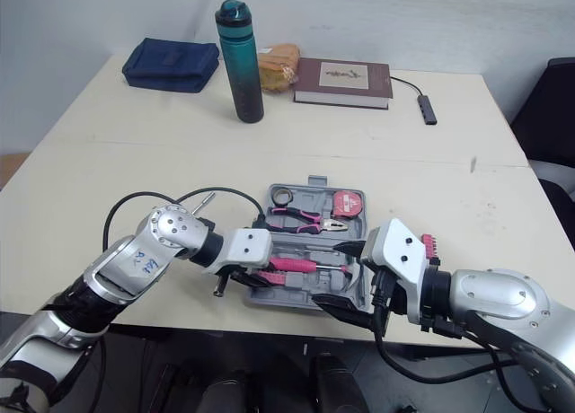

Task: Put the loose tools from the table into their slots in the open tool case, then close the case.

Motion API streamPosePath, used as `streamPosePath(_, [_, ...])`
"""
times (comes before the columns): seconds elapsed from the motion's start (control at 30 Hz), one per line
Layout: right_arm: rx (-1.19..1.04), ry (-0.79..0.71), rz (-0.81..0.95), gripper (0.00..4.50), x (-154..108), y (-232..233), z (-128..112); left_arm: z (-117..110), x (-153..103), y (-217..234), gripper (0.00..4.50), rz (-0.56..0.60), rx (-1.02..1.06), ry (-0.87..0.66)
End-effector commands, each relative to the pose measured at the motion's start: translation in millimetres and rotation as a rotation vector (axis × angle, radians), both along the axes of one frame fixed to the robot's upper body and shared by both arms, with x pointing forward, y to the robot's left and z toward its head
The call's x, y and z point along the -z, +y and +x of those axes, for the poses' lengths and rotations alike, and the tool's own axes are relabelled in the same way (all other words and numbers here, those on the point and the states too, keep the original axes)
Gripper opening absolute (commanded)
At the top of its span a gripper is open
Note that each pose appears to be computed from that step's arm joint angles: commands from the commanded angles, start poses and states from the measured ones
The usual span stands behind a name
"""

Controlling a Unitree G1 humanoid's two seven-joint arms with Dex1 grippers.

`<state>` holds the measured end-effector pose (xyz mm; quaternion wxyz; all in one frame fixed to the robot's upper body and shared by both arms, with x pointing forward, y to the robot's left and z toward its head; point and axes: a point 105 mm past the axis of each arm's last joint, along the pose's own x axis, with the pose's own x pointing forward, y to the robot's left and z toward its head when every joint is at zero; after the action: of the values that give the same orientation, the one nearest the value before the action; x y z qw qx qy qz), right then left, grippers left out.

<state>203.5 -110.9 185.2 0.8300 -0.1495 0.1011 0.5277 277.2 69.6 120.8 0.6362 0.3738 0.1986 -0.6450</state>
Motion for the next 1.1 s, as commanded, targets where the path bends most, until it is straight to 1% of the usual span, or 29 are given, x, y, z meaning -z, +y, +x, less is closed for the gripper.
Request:
streamPosePath(0.03, [-0.021,-0.029,-0.002,4.50,-4.3,2.3,-2.6,2.6,2.9,-1.0,0.67,0.000,-0.012,-0.009])
streamPosePath(0.1, [-0.018,-0.030,-0.004,4.50,-4.2,1.6,-2.4,0.9,2.1,4.6,1.69,0.008,-0.023,0.018])
streamPosePath(0.13, [-0.017,-0.030,-0.004,4.50,-4.0,1.3,-2.7,-0.7,0.2,7.6,2.05,0.009,-0.028,0.033])
streamPosePath(0.23, [-0.019,-0.027,0.000,4.50,-3.3,1.6,-4.4,-0.3,-8.4,15.0,3.34,0.001,-0.050,0.043])
streamPosePath(0.3, [-0.023,-0.023,0.000,4.50,-2.0,2.4,-5.7,2.8,-16.1,21.3,3.34,-0.010,-0.064,0.035])
streamPosePath(0.43, [-0.020,-0.022,0.001,4.50,0.1,2.4,-6.0,3.6,-30.9,23.9,3.34,-0.105,-0.039,0.050])
streamPosePath(0.53, [-0.015,-0.025,0.003,4.50,0.4,1.8,-4.8,10.7,-38.3,24.7,3.34,-0.237,0.028,0.020])
streamPosePath(0.63, [-0.013,-0.032,0.001,4.50,0.0,1.4,-2.6,14.8,-38.1,23.6,2.53,-0.328,0.053,0.030])
streamPosePath(0.67, [-0.011,-0.035,0.000,4.50,-0.2,1.1,-1.7,14.5,-36.7,22.7,2.10,-0.344,0.063,0.040])
streamPosePath(0.8, [0.001,-0.044,0.005,4.50,-1.2,0.6,1.6,10.4,-30.0,18.2,0.31,-0.347,0.101,0.054])
streamPosePath(0.83, [0.003,-0.045,0.007,4.50,-1.3,0.7,1.9,9.6,-29.1,17.1,0.11,-0.349,0.106,0.055])
streamPosePath(0.97, [0.005,-0.043,0.009,4.50,-0.1,1.8,1.9,8.1,-21.6,15.4,0.11,-0.332,0.106,0.069])
streamPosePath(1.1, [0.016,-0.049,0.003,4.50,0.1,0.4,3.8,7.0,-7.3,18.8,0.11,-0.261,0.120,0.051])
